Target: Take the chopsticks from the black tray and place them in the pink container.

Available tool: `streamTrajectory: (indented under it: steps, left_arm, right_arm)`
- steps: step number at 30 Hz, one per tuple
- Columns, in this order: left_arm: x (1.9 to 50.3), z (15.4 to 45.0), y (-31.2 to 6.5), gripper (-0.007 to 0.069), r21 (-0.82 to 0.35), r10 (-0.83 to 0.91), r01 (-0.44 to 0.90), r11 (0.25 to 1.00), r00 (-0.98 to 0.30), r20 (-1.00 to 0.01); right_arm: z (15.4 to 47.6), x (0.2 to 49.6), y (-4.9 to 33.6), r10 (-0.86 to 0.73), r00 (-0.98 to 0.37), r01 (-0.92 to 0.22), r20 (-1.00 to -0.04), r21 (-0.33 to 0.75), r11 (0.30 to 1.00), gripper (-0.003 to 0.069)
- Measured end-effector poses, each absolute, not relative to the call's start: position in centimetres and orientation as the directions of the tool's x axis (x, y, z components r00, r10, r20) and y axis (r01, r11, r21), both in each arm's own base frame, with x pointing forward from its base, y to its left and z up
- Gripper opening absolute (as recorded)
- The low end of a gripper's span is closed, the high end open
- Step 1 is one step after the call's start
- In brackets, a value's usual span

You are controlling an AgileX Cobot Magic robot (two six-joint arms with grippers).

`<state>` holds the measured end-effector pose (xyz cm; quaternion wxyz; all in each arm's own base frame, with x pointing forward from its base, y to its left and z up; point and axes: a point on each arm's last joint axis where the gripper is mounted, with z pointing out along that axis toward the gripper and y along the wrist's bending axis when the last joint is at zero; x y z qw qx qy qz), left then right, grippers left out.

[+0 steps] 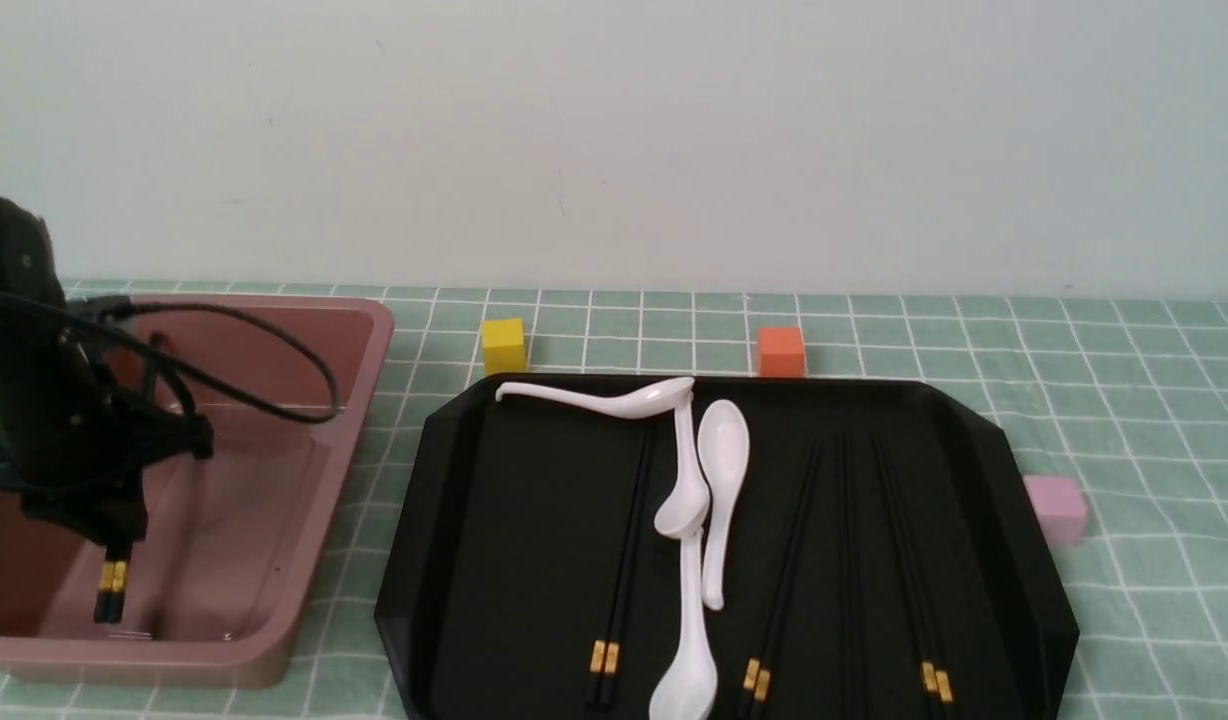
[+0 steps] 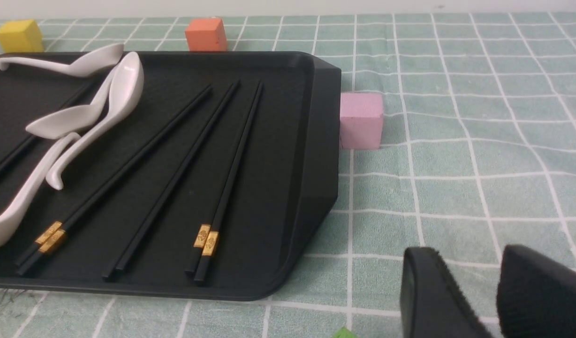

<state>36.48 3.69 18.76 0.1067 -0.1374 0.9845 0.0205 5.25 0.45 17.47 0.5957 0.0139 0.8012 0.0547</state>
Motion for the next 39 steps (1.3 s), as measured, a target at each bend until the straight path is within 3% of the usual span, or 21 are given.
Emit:
streamTrajectory:
  steps: [8,13,18,22,24,27,32,39]
  left_arm:
    - [36.6,18.9,3.8,0.0235,0.018,-0.278,-0.287,0.958,-0.940,-0.196]
    - [36.5,20.5,3.7,0.0247,0.015,-0.293,-0.299,0.954,-0.941,-0.168]
    - [35.3,23.8,3.4,0.0176,-0.012,-0.307,-0.311,0.950,-0.930,-0.200]
    - [33.8,26.9,3.2,0.0082,-0.035,-0.311,-0.312,0.949,-0.919,-0.243]
    - [32.1,29.7,2.8,-0.0001,-0.070,-0.301,-0.293,0.954,-0.910,-0.287]
    - [29.3,32.7,1.9,-0.0013,-0.145,-0.282,-0.246,0.958,-0.893,-0.350]
    - [23.8,34.1,0.4,-0.0013,-0.241,-0.245,-0.156,0.958,-0.881,-0.405]
    - [16.2,32.1,-1.4,-0.0013,-0.349,-0.233,-0.046,0.936,-0.824,-0.516]
  right_arm:
    - [17.5,5.2,0.4,0.087,-0.290,-0.043,-0.953,0.103,0.994,0.0240]
    - [17.5,5.2,0.4,0.087,-0.290,-0.043,-0.953,0.103,0.994,0.0240]
    - [17.5,5.2,0.4,0.087,-0.290,-0.043,-0.953,0.103,0.994,0.0240]
    - [17.5,5.2,0.4,0.087,-0.290,-0.043,-0.953,0.103,0.994,0.0240]
    - [17.5,5.2,0.4,0.087,-0.290,-0.043,-0.953,0.103,0.994,0.0240]
    - [17.5,5.2,0.4,0.087,-0.290,-0.043,-0.953,0.103,0.994,0.0240]
    - [17.5,5.2,0.4,0.087,-0.290,-0.043,-0.953,0.103,0.994,0.0240]
    - [17.5,5.2,0.4,0.087,-0.290,-0.043,-0.953,0.103,0.994,0.0240]
